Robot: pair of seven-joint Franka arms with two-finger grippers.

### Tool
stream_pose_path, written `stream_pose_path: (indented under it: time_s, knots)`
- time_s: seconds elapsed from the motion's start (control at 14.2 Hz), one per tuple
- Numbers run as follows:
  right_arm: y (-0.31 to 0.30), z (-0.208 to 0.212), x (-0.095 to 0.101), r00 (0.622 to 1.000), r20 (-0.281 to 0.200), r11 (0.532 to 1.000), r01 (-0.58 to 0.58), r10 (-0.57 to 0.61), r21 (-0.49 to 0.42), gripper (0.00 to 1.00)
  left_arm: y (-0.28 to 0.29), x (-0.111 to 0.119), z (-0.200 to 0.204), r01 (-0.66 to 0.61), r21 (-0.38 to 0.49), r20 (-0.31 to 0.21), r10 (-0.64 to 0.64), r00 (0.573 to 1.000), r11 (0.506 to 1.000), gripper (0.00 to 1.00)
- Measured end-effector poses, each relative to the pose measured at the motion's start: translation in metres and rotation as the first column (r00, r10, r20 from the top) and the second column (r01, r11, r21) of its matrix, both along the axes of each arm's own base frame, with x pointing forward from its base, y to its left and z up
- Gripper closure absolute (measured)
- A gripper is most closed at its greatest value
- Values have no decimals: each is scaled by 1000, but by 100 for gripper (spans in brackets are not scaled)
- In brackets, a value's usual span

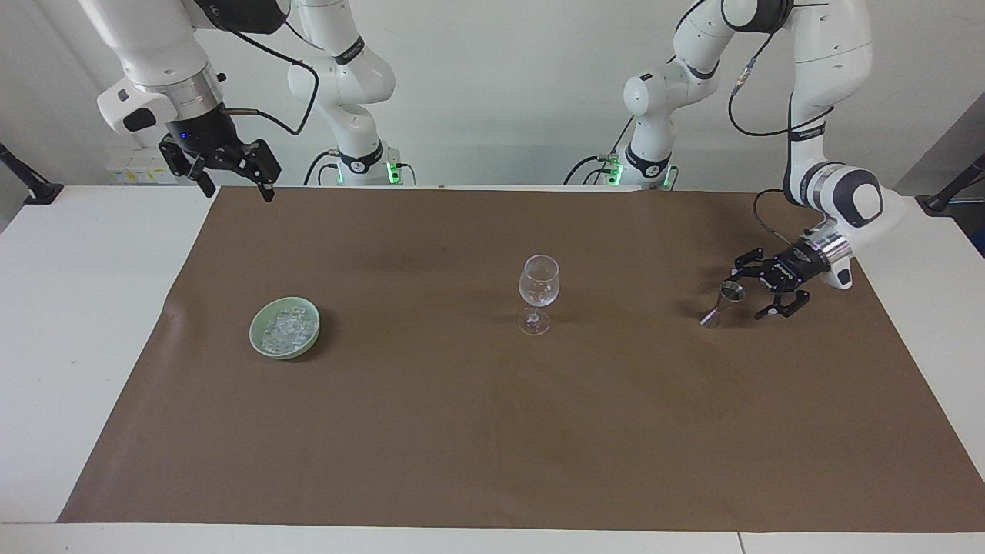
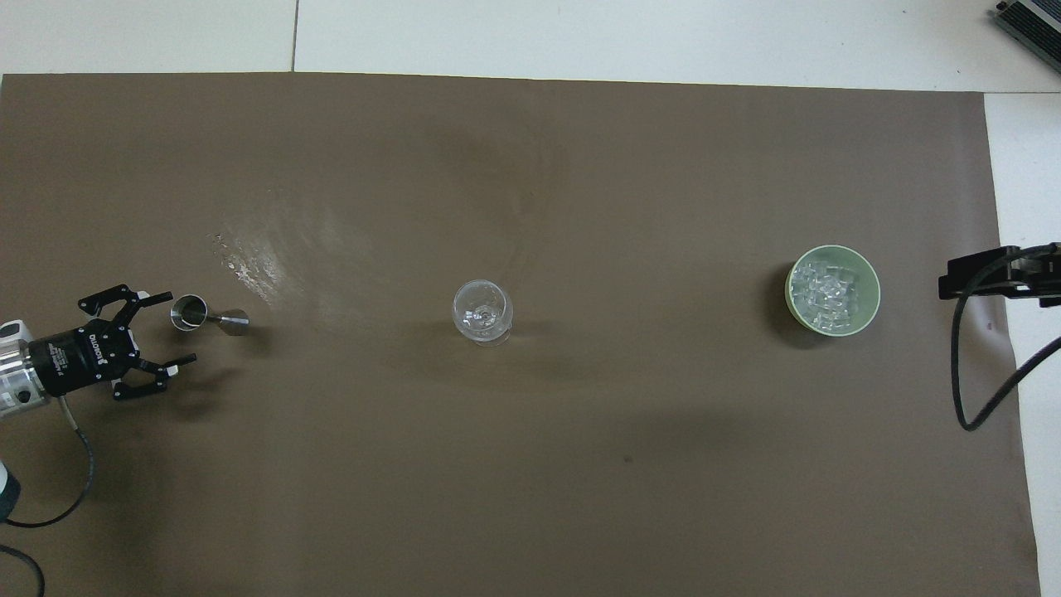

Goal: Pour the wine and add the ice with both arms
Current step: 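Close the left gripper around the silver jigger cup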

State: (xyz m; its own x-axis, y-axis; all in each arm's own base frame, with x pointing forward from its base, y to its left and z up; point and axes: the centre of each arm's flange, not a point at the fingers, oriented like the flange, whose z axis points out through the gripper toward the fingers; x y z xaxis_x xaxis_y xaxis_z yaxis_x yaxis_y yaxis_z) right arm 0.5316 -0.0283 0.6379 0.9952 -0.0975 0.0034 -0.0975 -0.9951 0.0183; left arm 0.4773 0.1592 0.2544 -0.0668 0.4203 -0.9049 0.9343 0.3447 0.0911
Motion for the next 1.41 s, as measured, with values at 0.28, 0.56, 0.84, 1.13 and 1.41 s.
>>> stream_pose_path:
  time_s: [0.28,0.56,0.84,1.13,1.41]
  knots:
    - [0,0,0,1000,0,1000,0,0,0,0,-12,-6,-9,-36,-44,35,37,999,998,0]
    - [0,0,0,1000,0,1000,0,0,0,0,-16,-3,-8,-62,-68,43,65,997,996,0]
    - [0,0,0,1000,0,1000,0,0,0,0,-20,-7,-14,-97,-98,38,101,994,990,0]
    - [0,0,0,1000,0,1000,0,0,0,0,-31,-15,-24,-134,-133,38,140,989,982,0]
    - [0,0,0,1000,0,1000,0,0,0,0,-34,-20,-41,-161,-153,43,169,985,975,0]
